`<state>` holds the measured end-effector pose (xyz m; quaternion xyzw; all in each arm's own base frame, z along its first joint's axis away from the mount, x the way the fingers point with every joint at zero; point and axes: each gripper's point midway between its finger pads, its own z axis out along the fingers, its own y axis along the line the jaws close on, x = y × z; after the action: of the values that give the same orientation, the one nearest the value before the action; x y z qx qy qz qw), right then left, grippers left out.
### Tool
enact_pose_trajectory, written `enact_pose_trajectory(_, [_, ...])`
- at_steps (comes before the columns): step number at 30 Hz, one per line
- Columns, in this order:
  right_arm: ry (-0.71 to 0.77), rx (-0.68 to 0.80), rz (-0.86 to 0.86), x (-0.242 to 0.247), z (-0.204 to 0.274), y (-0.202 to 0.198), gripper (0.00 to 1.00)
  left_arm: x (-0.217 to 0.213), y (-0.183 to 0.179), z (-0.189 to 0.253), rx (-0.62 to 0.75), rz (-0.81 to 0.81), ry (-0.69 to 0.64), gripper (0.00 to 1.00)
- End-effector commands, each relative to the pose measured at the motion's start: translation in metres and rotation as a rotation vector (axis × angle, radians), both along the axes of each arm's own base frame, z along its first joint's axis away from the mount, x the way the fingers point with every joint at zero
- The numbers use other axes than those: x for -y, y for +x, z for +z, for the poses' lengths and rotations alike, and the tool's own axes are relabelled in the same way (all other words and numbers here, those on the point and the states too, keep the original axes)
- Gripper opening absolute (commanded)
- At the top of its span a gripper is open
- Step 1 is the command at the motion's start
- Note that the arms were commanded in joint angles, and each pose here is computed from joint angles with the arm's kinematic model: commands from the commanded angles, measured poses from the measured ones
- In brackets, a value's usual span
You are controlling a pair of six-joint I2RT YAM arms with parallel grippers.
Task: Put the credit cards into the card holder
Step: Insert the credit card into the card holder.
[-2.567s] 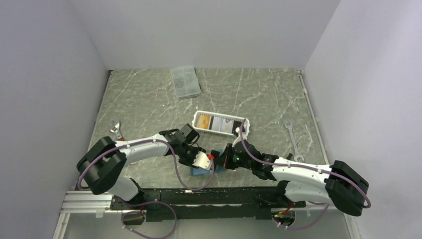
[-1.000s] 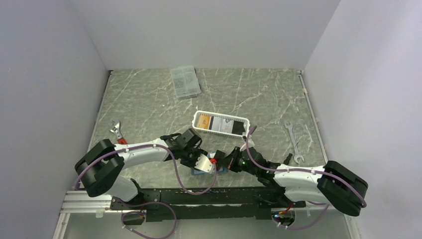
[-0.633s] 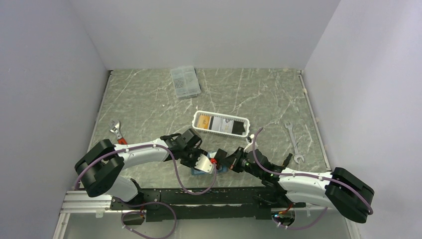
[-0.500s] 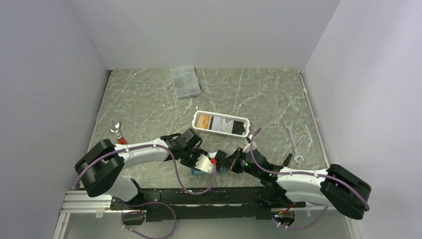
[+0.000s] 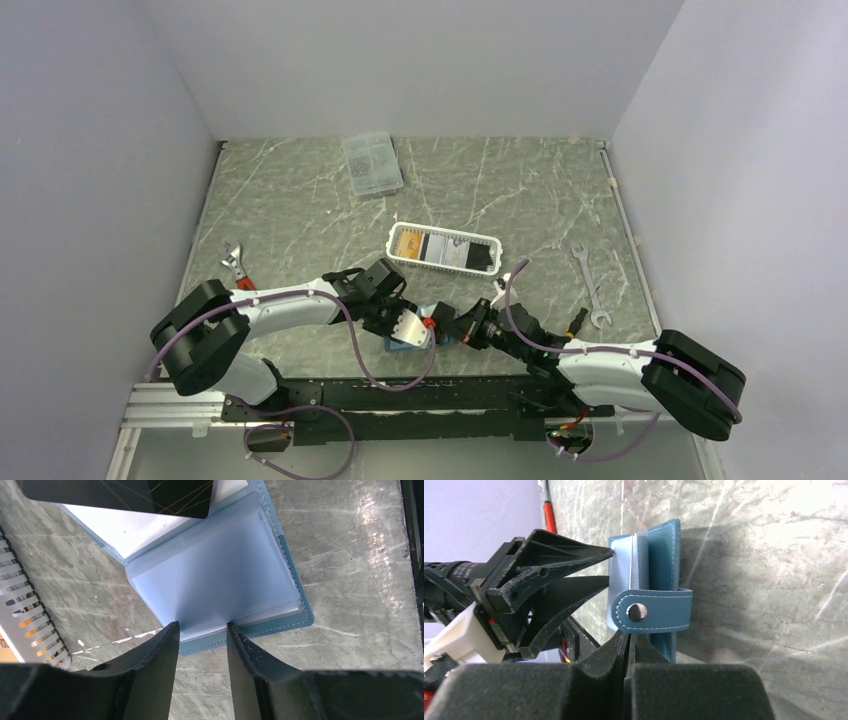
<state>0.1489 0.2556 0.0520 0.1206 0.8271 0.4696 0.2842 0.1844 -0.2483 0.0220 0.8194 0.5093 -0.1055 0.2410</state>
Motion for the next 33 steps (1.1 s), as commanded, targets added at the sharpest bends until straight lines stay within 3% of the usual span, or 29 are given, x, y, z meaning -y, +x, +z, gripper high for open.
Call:
enact_pose_trajectory(1, [0.091,0.074,-0.007,-0.007,0.028,0.008,0.0,-0.026,-0.003,-0.032,-0.009,0.025,0.128,0.45])
enact_pose_trajectory(16, [0.03,0.038,0.015,-0.008,0.009,0.006,0.0,-0.03,-0.005,-0.035,-0.014,0.03,0.141,0.45])
enact_pose_trajectory(33, [0.068,0.033,0.071,-0.019,0.007,0.0,0.0,-0.029,-0.006,-0.035,-0.017,0.031,0.145,0.45])
